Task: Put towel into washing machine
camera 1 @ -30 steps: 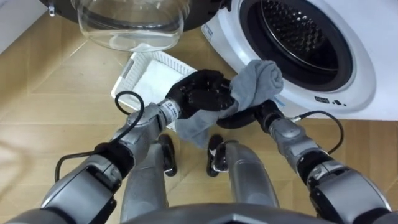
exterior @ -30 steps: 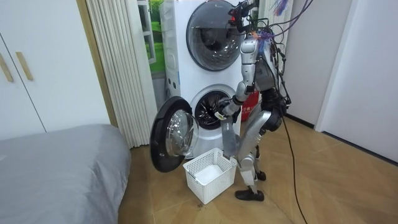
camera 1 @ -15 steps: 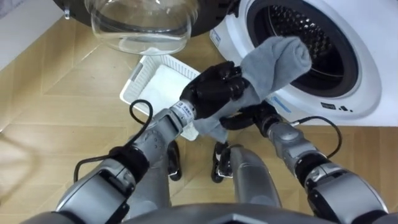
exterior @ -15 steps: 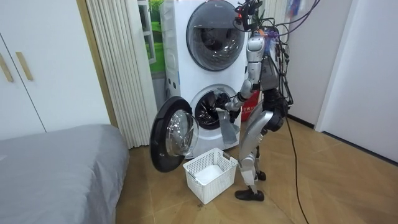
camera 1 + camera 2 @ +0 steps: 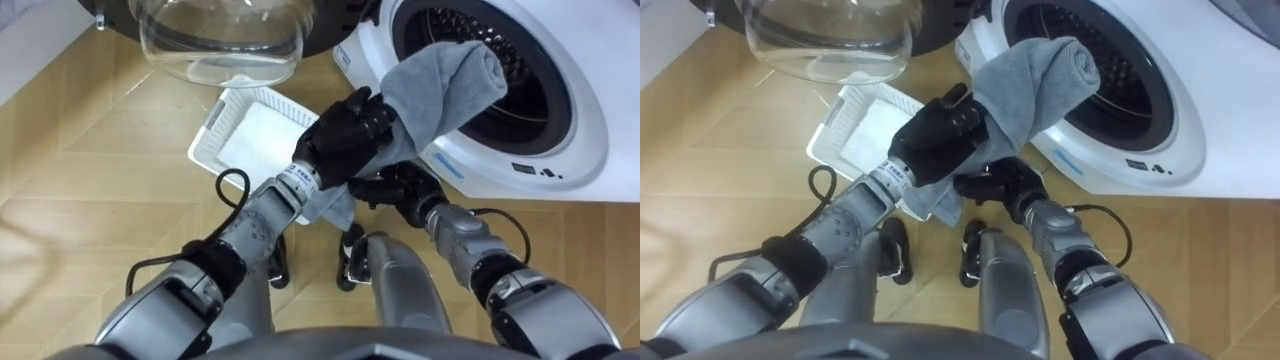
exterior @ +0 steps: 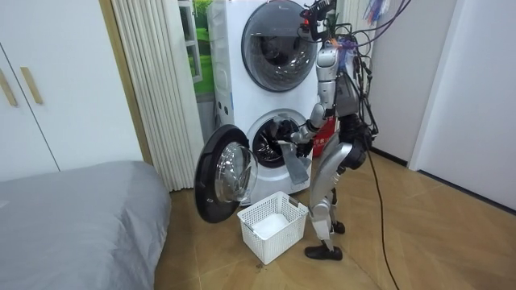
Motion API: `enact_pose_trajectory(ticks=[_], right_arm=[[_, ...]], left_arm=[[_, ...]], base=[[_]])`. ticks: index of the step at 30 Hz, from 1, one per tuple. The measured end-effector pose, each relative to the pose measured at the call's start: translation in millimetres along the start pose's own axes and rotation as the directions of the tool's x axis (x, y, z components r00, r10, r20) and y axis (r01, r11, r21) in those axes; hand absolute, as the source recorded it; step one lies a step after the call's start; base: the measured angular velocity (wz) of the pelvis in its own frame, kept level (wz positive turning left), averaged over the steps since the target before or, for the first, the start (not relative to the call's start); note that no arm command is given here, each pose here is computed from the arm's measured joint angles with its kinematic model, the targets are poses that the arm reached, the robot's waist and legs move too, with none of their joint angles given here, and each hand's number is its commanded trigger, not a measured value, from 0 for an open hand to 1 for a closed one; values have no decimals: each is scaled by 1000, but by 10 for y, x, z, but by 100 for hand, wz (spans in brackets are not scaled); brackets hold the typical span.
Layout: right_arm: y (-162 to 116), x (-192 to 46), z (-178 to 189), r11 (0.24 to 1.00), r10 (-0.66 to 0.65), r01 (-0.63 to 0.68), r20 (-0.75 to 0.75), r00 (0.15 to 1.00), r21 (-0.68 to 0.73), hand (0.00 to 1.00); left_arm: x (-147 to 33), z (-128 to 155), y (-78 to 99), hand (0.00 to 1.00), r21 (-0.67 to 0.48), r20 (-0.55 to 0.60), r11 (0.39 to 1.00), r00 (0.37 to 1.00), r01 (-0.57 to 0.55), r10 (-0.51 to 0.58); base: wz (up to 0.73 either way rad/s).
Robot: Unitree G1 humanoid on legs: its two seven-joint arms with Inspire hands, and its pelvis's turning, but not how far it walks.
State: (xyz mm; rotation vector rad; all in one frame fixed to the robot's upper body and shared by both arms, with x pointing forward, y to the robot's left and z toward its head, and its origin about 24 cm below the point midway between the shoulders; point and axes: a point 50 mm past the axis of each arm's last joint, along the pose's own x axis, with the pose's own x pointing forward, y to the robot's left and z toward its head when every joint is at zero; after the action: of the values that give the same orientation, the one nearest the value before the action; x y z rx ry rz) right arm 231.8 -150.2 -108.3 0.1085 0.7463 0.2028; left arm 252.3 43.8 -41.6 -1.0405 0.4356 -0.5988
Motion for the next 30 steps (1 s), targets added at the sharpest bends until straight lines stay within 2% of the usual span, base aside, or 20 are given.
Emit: enact_pose_trajectory(ticks=[1, 2, 12, 15, 18, 21, 23, 27, 30], right_arm=[[2, 1, 2, 1000, 1, -1, 1, 1000, 8, 100], [0, 1, 1, 1000, 0, 0, 0, 1000, 21, 100], [-26, -7, -30, 998, -15, 17, -23, 1000, 68, 100], [-69, -27, -79, 991, -37, 41, -33, 999, 130, 100], [-167, -73, -146, 978, -85, 91, -39, 996, 186, 100], [-248, -114, -209, 968, -132, 141, -57, 990, 209, 100], [-322, -145, -240, 961, -165, 176, -68, 984, 215, 100], [-381, -158, -227, 953, -204, 215, -72, 976, 214, 100], [-469, -175, -202, 950, -234, 245, -80, 969, 195, 100]], left_arm=[[0, 1, 1, 100, -14, 7, 1000, 1000, -1, 1], [2, -3, -2, 0, -21, 10, 1000, 1000, 0, 1], [-52, 14, 52, 0, -60, 46, 998, 999, -24, 27], [-162, 72, 159, 0, -69, 80, 995, 994, -66, 71], [-376, 139, 349, 0, -78, 115, 986, 981, -150, 158], [-627, 223, 570, 0, -48, 130, 956, 947, -291, 295], [-794, 247, 705, 0, 18, 122, 914, 908, -405, 400], [-929, 279, 829, 0, 131, 106, 838, 848, -530, 519], [-998, 230, 899, 0, 238, 80, 757, 789, -609, 609]], base=[[0], [0], [0], [0], [0], [-9], [2], [3], [8]])
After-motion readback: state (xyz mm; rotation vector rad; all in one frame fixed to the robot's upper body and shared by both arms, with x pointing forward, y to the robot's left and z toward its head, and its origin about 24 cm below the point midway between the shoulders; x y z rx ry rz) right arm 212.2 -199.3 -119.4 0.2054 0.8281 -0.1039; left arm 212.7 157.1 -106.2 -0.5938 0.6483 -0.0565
